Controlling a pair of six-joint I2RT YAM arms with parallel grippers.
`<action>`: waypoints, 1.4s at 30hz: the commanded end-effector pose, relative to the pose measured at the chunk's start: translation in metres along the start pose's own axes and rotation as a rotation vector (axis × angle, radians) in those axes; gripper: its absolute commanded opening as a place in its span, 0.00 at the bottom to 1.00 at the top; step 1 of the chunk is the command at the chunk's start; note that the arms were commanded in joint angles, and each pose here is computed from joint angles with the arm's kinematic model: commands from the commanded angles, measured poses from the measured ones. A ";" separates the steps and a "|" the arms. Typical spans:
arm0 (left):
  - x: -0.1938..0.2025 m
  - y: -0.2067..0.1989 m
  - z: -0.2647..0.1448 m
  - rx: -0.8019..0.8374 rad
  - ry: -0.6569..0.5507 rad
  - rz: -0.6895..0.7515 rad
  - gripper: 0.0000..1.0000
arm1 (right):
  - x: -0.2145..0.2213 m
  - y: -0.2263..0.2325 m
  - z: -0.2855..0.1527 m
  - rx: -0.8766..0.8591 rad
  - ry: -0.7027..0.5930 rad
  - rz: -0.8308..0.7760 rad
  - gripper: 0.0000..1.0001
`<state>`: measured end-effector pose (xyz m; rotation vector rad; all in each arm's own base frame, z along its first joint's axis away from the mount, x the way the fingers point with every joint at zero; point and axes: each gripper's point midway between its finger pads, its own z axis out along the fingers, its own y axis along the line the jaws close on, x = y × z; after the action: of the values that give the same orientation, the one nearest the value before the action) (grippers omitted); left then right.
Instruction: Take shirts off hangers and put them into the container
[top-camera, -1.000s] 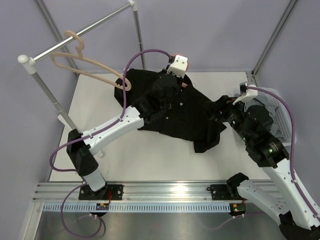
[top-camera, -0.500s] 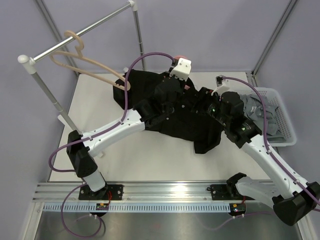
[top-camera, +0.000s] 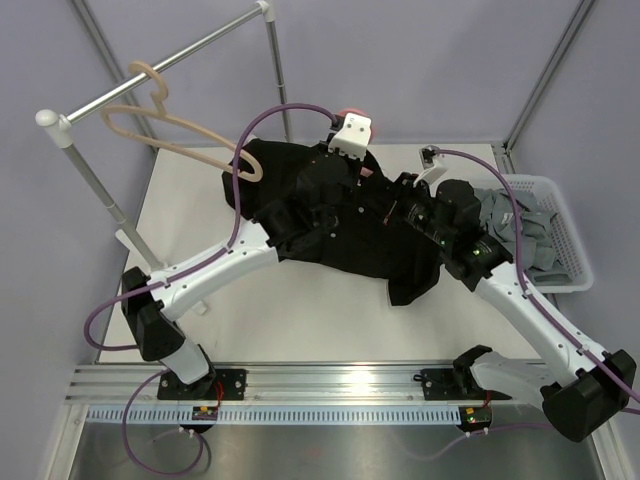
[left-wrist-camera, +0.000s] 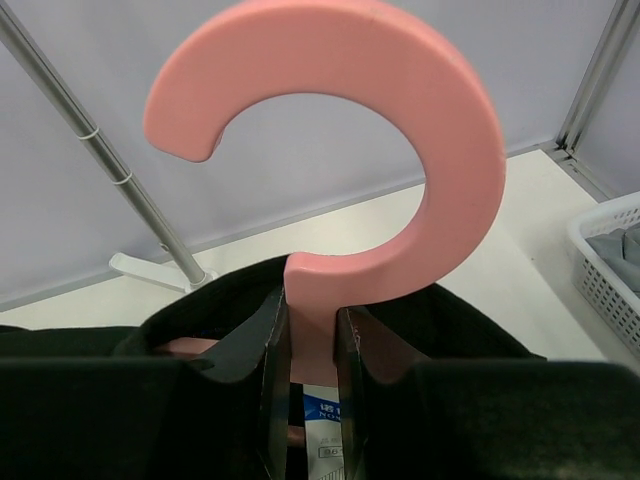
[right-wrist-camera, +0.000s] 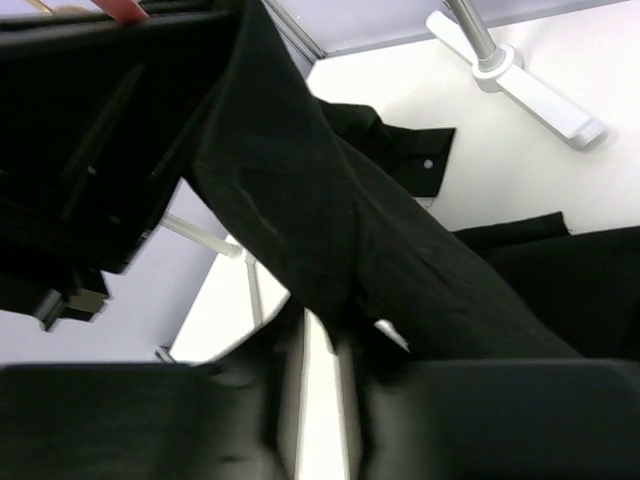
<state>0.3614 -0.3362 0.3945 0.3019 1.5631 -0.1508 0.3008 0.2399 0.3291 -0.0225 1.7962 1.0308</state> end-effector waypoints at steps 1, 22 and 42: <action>-0.036 0.019 -0.015 -0.038 -0.085 -0.082 0.00 | -0.004 0.010 -0.007 -0.034 -0.022 -0.025 0.16; 0.025 0.073 -0.039 -0.109 -0.013 0.045 0.00 | -0.048 -0.044 -0.113 0.446 -0.085 -0.287 0.00; 0.022 0.139 -0.051 -0.260 -0.020 -0.100 0.00 | -0.032 -0.093 -0.127 0.625 -0.025 -0.316 0.00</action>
<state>0.3402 -0.2528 0.3566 0.2805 1.6053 -0.1817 0.2623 0.1159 0.3222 0.0232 1.9193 0.3744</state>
